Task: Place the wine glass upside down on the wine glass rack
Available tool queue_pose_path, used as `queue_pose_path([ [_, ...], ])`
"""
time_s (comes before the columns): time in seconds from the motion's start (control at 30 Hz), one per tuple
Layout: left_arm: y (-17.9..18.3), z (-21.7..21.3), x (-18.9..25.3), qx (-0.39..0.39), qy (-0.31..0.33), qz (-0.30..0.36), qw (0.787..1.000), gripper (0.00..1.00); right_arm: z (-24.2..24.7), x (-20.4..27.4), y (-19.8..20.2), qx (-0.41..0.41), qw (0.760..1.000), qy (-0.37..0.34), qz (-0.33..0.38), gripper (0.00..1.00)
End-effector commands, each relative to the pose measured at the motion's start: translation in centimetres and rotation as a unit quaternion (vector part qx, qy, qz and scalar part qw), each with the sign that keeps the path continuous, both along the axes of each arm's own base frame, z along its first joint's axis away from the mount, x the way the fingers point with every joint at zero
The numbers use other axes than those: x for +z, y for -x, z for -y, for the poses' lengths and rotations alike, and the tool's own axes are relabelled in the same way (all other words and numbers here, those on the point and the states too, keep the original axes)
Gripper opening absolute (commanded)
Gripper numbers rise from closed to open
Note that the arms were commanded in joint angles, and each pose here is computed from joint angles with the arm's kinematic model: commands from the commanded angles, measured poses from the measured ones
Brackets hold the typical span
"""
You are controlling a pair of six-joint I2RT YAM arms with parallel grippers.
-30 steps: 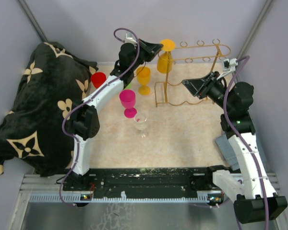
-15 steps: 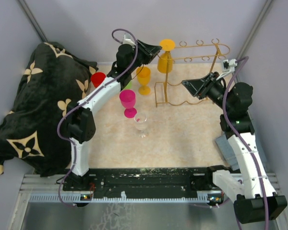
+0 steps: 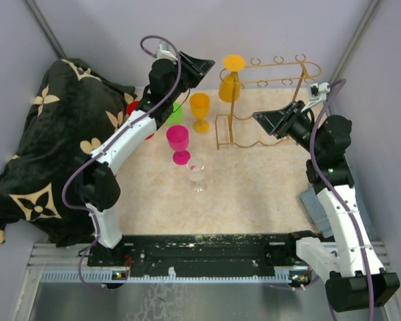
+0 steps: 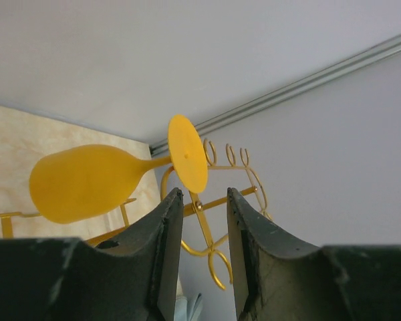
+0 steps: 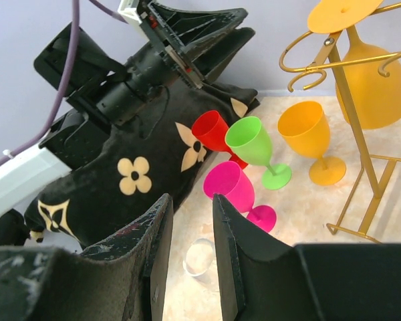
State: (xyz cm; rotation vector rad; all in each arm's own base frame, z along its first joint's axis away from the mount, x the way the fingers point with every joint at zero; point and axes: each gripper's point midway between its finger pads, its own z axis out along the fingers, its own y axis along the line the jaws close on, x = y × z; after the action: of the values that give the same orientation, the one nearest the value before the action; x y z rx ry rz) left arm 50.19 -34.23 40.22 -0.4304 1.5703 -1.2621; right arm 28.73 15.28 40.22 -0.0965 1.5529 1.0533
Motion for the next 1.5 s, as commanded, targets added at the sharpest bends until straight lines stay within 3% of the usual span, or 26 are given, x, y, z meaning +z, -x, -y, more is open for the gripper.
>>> queue_pose_path([
  [0.0,1.3,-2.7,0.3,0.034,-0.04,0.002,0.999,0.39,0.1,1.5,0.6,0.002,0.999,-0.004,0.035,0.31],
  [0.2,1.9,-9.3,-0.5,0.116,-0.119,0.003,0.986,0.41,0.1,1.2,0.8,0.005,0.999,-0.006,0.033,0.31],
  [0.43,-0.3,-18.9,-3.6,0.18,-0.212,-0.051,0.959,0.41,-0.2,0.9,0.9,0.016,0.999,-0.009,0.029,0.31],
  [0.77,-2.6,-28.6,-7.1,0.256,-0.357,-0.129,0.889,0.43,-0.1,0.5,1.0,0.012,1.0,-0.001,0.028,0.31],
  [1.0,-3.3,-31.3,-13.8,0.233,-0.422,-0.211,0.85,0.43,-0.1,0.2,0.9,0.012,1.0,0.0,0.025,0.31],
  [1.33,-3.1,-33.8,-18.7,0.22,-0.441,-0.268,0.827,0.42,0.0,0.1,1.0,0.009,1.0,0.003,0.023,0.31],
  [1.47,-3.1,-34.0,-19.9,0.209,-0.44,-0.278,0.828,0.41,0.0,0.1,0.9,0.009,1.0,0.003,0.022,0.31],
])
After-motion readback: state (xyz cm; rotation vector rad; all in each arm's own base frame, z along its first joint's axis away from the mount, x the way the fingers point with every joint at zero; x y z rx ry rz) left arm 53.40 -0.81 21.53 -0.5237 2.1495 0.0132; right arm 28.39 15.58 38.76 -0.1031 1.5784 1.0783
